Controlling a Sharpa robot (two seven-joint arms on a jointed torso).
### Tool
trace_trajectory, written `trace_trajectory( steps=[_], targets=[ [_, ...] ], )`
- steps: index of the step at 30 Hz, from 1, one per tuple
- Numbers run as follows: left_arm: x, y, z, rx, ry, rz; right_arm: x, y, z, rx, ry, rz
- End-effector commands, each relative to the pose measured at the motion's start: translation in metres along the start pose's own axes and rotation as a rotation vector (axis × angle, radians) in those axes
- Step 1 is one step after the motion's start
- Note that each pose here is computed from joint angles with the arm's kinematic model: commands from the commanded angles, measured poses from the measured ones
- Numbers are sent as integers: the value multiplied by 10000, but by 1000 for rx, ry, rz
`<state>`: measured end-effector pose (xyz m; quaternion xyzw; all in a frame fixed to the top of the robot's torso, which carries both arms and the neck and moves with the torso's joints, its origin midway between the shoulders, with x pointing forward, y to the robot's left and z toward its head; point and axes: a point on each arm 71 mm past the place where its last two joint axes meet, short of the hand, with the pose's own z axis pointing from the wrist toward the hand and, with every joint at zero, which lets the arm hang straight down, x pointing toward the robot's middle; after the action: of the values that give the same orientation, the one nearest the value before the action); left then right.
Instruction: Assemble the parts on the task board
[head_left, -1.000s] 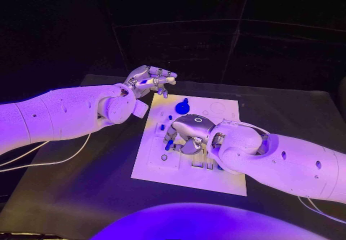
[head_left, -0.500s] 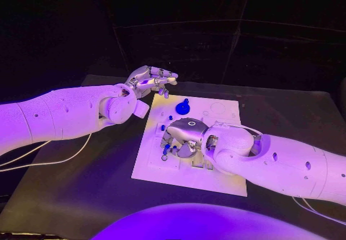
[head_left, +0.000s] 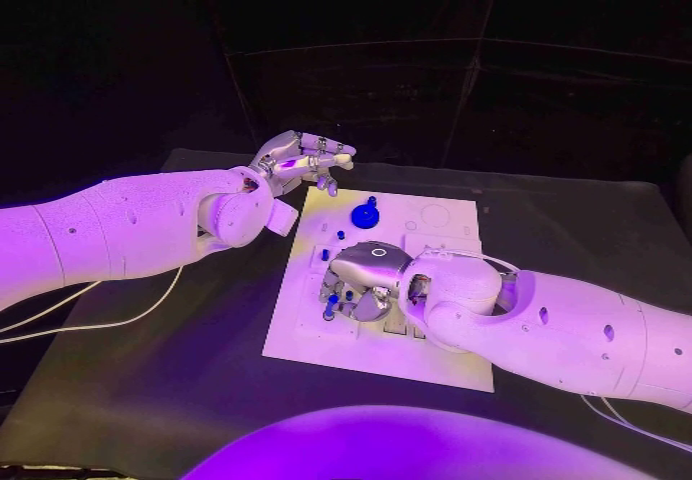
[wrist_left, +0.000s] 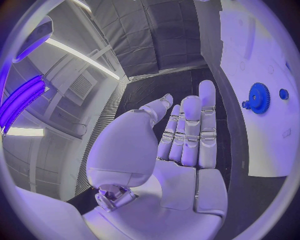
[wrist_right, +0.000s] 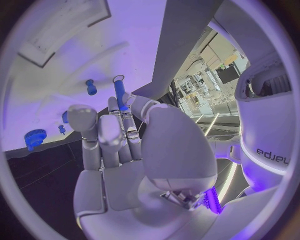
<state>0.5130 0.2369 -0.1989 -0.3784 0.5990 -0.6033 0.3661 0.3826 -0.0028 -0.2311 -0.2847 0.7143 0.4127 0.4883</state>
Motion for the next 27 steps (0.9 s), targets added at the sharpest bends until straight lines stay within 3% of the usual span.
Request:
trace_trajectory(
  steps=[1, 27],
  targets=[
    [11, -12, 7, 3, 10, -9, 19, 18, 11, -9, 23, -8],
    [12, -9, 7, -1, 13, -11, 118, 17, 77, 25, 29, -47]
  ],
)
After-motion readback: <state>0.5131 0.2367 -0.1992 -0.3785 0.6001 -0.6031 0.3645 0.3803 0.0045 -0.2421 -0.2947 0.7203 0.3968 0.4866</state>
